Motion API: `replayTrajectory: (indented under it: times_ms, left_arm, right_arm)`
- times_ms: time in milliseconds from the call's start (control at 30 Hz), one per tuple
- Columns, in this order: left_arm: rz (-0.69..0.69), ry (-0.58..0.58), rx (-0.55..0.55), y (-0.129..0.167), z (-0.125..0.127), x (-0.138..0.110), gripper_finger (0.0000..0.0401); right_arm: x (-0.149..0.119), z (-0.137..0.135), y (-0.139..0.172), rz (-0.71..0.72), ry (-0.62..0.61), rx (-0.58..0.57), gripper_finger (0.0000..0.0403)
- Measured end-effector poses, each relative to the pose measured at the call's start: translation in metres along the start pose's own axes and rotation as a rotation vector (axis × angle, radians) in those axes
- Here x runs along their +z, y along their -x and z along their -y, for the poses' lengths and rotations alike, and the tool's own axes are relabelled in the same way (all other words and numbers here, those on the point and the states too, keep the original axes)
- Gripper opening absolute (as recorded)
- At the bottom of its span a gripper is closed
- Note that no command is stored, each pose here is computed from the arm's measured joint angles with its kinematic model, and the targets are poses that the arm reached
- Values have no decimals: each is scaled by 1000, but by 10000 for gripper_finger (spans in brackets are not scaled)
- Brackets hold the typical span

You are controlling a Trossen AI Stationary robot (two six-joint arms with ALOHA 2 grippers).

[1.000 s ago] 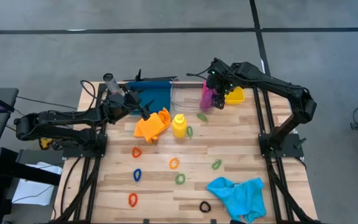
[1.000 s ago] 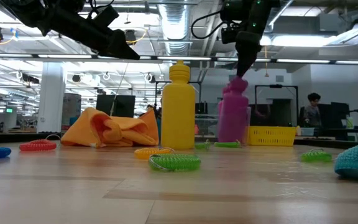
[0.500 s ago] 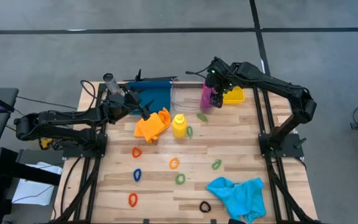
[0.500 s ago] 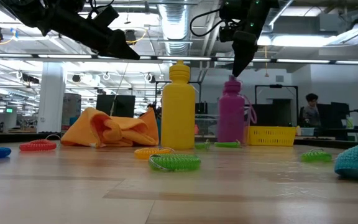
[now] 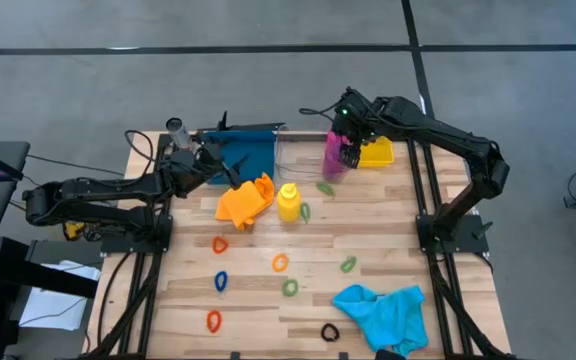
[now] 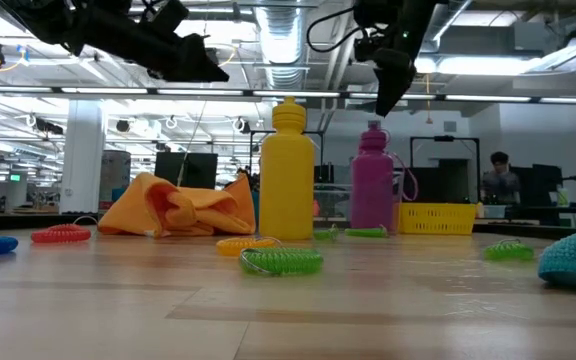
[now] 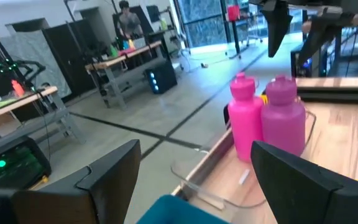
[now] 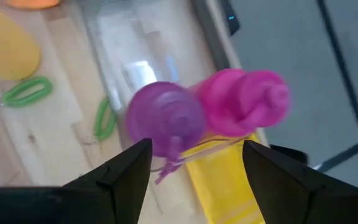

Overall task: Pick & Place Sports Items
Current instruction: Put the yellow tumbler into the transparent bin

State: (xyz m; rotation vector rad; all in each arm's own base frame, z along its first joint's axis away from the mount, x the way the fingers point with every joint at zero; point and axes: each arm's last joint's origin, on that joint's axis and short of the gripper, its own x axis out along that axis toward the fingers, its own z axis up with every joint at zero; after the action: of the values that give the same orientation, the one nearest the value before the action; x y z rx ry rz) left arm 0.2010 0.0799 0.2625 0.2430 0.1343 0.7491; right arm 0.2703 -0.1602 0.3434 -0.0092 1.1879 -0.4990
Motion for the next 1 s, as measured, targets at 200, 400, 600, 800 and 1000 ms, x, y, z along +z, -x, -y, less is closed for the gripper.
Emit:
replayTrajectory:
  times_ms: [200,400,600,800,1000]
  left_arm:
    - [4,32,1,0,0,0,300]
    - [67,75,15,0,-2,7,300]
    - [100,71,11,1,-2,10,300]
    - [138,112,-223,1,5,10,300]
    - [68,228,-339,2,9,4,300]
  right_arm:
    - [4,-2,14,42,17,-7,244]
    - [-1,-9,33,74,51,-26,244]
    - [-5,-13,50,136,50,-31,244]
    - [1,-27,52,188,51,-12,244]
    - [-2,-50,43,211,56,-79,244]
